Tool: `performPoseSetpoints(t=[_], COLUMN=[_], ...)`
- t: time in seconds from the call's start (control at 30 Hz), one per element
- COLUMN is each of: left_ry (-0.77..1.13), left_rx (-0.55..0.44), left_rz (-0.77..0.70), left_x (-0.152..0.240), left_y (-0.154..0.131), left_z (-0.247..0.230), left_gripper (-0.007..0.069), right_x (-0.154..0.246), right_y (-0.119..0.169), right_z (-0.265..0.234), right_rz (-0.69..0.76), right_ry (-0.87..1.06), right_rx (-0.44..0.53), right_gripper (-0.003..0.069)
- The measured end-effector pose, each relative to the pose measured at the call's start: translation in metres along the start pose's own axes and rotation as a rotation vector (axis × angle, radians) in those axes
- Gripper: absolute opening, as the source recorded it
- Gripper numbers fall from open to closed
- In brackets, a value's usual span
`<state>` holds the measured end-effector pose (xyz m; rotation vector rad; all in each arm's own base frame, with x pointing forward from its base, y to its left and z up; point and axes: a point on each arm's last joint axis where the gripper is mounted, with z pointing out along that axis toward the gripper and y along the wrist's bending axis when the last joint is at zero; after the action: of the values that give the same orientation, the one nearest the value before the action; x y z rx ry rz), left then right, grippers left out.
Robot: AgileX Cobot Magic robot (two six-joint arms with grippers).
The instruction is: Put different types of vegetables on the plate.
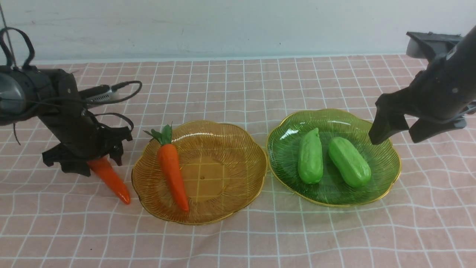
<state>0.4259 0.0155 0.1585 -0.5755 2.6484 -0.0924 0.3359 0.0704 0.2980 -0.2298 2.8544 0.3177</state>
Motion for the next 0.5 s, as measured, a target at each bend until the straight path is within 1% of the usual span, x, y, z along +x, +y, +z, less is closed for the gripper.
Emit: performPoseSetpoints(t=[0.1, 0.17, 0.23, 0.27, 0.3, 0.33, 0.37, 0.4, 0.47, 0.5], left_ry=[-0.021, -0.043, -0.055, -0.058, -0.046, -0.004, 0.034, 0.073, 0.164, 0.184], left_rx=[-0.010, -0.006, 0.028, 0.058, 0.091, 0.148, 0.191, 0.233, 0.328, 0.348], left_rz=[0.039, 0.094, 0.134, 0.163, 0.170, 0.201, 0.229, 0.265, 0.353, 0.377], left_x=[-0.016, -0.030, -0.037, -0.038, -0.036, -0.027, -0.020, -0.012, 0.011, 0.018], left_y=[-0.002, -0.006, -0.014, -0.020, -0.025, -0.037, -0.046, -0.057, -0.093, -0.105], left_z=[-0.021, -0.054, -0.095, -0.117, -0.129, -0.146, -0.151, -0.153, -0.139, -0.130], left_gripper=[0.0220, 0.0220, 0.0220, 0.0220, 0.0220, 0.0220, 0.0220, 0.0220, 0.0219, 0.0219], right_x=[0.000, 0.000, 0.000, 0.000, 0.000, 0.001, 0.001, 0.003, 0.016, 0.023], right_y=[-0.001, -0.001, -0.002, -0.002, -0.001, -0.001, -0.001, 0.000, 0.002, 0.003], right_z=[0.000, 0.000, 0.000, 0.000, 0.000, -0.002, -0.004, -0.008, -0.021, -0.027], right_rz=[-0.003, -0.009, -0.025, -0.028, -0.029, -0.032, -0.033, -0.035, -0.040, -0.042], right_ry=[0.000, 0.001, 0.001, 0.001, 0.000, -0.005, -0.009, -0.020, -0.042, -0.052], right_rx=[0.006, 0.014, 0.017, 0.017, 0.017, 0.017, 0.017, 0.017, 0.019, 0.020], right_gripper=[0.0590, 0.0584, 0.0537, 0.0505, 0.0474, 0.0407, 0.0352, 0.0269, 0.0129, 0.0077])
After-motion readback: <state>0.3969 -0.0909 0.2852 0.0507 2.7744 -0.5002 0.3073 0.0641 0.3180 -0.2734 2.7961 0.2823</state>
